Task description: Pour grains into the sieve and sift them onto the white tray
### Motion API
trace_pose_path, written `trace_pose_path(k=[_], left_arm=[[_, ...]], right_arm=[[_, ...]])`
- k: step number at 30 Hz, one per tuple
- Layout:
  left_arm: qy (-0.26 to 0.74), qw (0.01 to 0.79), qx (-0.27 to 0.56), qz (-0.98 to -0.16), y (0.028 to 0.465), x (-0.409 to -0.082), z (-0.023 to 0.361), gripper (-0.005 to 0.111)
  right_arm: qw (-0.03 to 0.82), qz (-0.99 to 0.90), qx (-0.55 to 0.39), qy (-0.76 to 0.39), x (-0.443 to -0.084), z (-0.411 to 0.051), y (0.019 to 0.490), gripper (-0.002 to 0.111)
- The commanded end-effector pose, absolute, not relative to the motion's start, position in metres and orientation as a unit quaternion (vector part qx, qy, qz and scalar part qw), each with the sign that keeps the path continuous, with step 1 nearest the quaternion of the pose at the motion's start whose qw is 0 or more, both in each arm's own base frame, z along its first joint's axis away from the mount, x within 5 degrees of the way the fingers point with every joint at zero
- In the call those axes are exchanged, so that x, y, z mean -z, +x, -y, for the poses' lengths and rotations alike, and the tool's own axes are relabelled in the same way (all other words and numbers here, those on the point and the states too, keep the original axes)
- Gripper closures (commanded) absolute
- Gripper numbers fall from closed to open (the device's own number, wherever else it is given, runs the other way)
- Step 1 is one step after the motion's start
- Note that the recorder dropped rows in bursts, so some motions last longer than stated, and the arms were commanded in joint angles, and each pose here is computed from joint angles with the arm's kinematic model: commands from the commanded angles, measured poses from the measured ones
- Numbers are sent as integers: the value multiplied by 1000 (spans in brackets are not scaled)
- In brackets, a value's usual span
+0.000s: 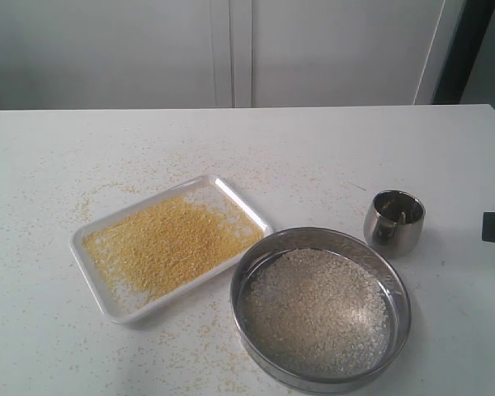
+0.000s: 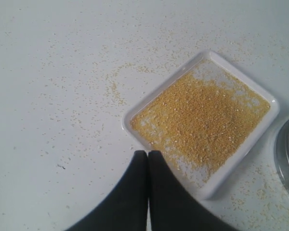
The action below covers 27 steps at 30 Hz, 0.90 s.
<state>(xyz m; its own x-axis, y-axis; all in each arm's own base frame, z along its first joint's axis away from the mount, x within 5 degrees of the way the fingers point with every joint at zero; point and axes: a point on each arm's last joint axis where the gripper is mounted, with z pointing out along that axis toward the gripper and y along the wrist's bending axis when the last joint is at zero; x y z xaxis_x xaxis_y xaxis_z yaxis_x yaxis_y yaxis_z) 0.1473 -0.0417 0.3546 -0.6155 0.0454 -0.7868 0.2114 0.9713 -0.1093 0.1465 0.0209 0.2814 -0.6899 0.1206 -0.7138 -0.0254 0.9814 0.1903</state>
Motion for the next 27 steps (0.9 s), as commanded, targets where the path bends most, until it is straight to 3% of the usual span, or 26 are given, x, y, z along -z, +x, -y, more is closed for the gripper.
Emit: trace_pose_path(k=[1,27], left_arm=[[46,421,82,-902,140,-341,32,107],[-93,451,45,-886,63,-195,0,107]], right_arm=[[395,-914,-92,26,-281,-21,145,108],[395,-914,-92,26,-281,-21,145,108]])
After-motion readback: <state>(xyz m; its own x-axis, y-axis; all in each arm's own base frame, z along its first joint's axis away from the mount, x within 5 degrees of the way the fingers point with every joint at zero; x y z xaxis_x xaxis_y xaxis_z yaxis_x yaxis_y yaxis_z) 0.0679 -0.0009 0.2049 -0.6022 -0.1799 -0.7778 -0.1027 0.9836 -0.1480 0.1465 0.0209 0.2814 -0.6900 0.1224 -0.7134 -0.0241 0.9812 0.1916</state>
